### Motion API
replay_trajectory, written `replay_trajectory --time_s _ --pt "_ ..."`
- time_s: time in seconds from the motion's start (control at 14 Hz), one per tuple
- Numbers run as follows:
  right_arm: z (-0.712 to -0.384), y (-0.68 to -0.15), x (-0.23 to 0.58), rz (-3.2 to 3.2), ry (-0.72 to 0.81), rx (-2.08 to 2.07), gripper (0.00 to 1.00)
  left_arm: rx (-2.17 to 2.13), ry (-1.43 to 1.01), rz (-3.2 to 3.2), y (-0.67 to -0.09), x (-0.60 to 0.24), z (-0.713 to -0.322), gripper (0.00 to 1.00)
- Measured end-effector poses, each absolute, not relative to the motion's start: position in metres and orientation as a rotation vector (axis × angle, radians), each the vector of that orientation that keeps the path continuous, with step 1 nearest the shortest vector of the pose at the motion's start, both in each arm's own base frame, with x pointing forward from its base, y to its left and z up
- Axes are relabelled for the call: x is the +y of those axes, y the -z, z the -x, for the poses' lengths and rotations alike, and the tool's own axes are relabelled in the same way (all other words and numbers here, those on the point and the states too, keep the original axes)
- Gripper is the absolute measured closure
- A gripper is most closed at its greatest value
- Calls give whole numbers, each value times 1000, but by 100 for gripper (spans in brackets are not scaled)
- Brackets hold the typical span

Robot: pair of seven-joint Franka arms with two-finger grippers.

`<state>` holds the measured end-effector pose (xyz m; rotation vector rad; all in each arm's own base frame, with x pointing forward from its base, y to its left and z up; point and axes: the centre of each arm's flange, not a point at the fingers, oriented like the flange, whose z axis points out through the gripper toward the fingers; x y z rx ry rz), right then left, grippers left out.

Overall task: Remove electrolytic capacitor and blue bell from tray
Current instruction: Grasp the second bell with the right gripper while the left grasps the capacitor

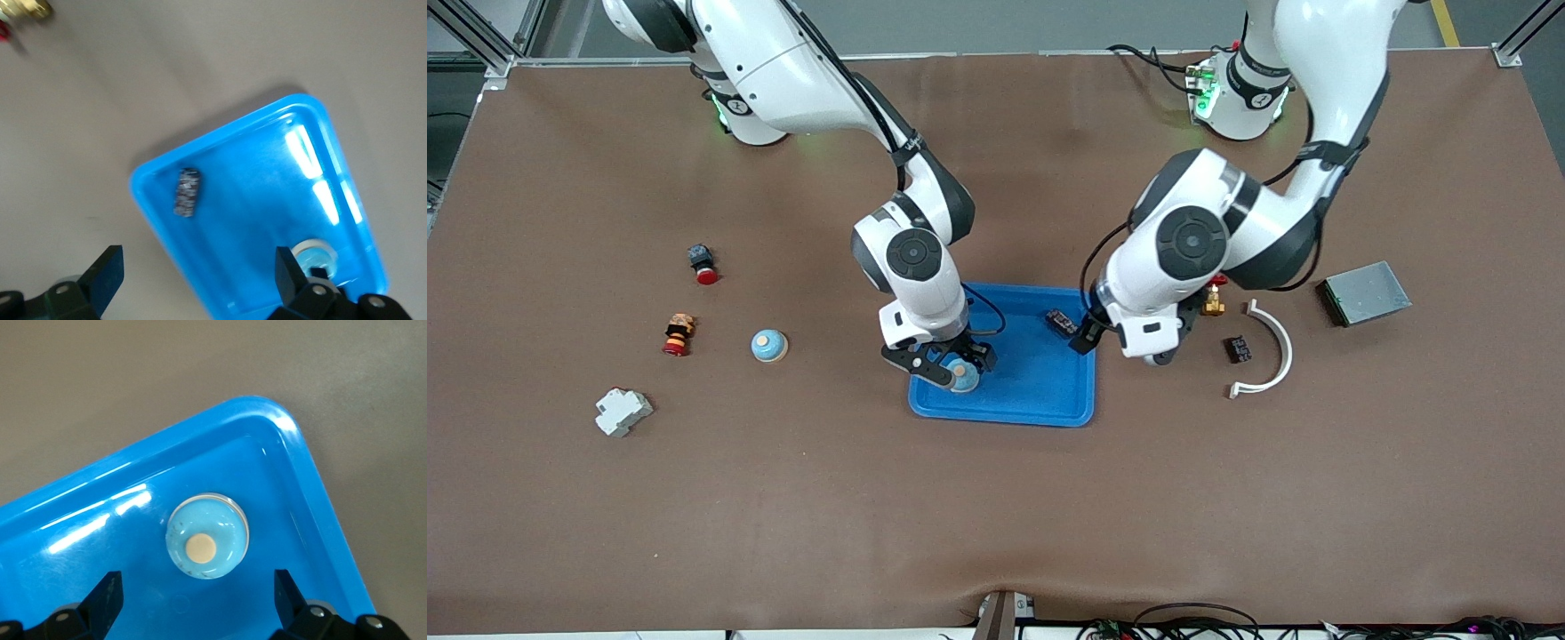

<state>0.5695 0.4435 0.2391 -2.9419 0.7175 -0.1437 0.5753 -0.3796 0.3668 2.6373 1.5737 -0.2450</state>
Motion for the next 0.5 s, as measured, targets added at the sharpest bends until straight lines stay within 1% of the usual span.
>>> replay_trajectory --time_s 0.21,0.5 --pt "-577 -241 448 2945 163 709 0 1651 195 -2606 -330 -392 -577 0" --pt "-591 -225 452 2976 167 715 0 1725 146 -2571 -294 -399 -579 0"
